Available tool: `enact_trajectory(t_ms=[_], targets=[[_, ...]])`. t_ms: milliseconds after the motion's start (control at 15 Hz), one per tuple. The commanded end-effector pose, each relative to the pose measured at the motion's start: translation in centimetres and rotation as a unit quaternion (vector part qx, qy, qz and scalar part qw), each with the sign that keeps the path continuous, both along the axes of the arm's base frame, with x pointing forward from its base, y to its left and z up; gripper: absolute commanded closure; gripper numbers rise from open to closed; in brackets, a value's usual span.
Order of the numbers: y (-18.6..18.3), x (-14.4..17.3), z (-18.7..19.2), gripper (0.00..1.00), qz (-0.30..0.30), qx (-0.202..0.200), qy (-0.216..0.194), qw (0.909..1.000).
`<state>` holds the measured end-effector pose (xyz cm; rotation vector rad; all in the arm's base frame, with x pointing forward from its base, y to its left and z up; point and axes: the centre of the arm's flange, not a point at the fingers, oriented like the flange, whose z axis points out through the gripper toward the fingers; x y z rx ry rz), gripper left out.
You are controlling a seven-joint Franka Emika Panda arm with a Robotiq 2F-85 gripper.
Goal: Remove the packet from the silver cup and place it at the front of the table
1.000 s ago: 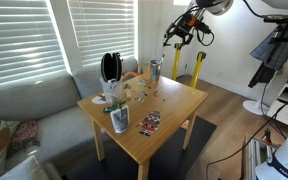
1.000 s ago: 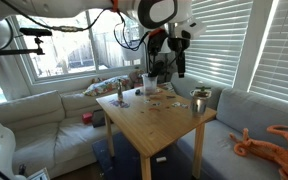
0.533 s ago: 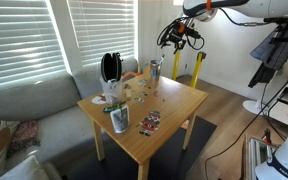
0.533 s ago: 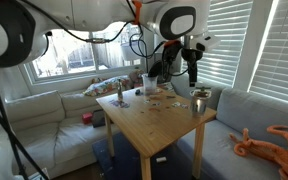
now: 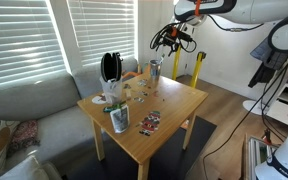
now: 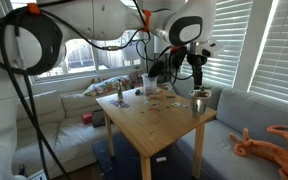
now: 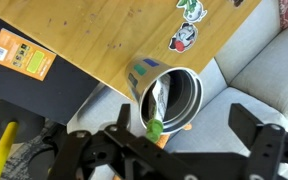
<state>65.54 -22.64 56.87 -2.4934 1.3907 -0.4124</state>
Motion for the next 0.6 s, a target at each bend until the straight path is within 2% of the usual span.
enact_trajectory(t_ms=[0, 133, 267, 333, 533], targets=[[-1.0, 2.1, -0.3, 0.00, -0.002, 0.015, 0.006, 0.9999], [-1.1, 2.6, -0.9, 0.02, -0.002, 0.012, 0.007, 0.9999], [-1.1, 3.2, -1.3, 0.27, 0.000, 0.013, 0.010, 0.9999], [-1.0, 3.5, -1.7, 0.27, 0.002, 0.011, 0.012, 0.9999], [-0.8, 3.9, -2.3, 0.49, 0.007, 0.011, 0.018, 0.9998]])
